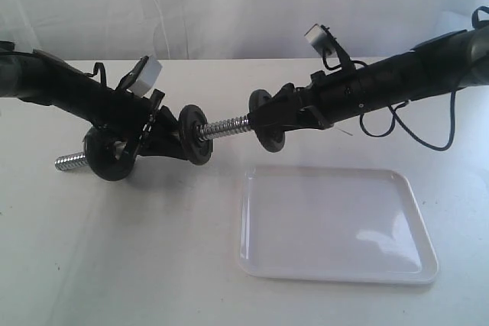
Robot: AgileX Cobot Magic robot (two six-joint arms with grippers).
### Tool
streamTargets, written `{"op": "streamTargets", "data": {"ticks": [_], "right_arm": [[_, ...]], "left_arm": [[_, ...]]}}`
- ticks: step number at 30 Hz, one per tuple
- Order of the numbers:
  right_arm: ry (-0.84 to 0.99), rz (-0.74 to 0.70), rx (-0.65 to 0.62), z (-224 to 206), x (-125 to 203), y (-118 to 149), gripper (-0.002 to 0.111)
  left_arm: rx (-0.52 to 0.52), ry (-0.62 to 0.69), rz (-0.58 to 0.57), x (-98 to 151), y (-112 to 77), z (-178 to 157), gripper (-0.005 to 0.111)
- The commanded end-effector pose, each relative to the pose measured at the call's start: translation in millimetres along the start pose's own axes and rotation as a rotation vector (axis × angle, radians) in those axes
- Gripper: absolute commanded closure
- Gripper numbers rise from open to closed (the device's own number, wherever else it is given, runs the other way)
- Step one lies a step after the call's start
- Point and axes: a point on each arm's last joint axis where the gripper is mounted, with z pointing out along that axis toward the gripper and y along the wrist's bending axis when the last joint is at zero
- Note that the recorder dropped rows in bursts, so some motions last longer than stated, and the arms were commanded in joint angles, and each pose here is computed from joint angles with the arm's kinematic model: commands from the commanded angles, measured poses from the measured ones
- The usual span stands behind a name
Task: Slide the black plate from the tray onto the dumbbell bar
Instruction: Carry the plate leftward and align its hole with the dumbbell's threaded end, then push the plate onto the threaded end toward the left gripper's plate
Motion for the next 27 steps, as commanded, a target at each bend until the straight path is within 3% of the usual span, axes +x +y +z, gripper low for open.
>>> {"op": "streamTargets", "data": {"ticks": [1, 27], "right_arm": [[-0.056, -0.02, -0.022, 4, -9, 7, 0.108], [-0.082, -0.078, -0.134, 7, -17, 21, 0.108]], "left_arm": [[-0.02, -0.241, 0.096, -20, -0.4, -3, 0.107], [-0.02, -0.241, 0.096, -20, -0.4, -3, 0.107]]}}
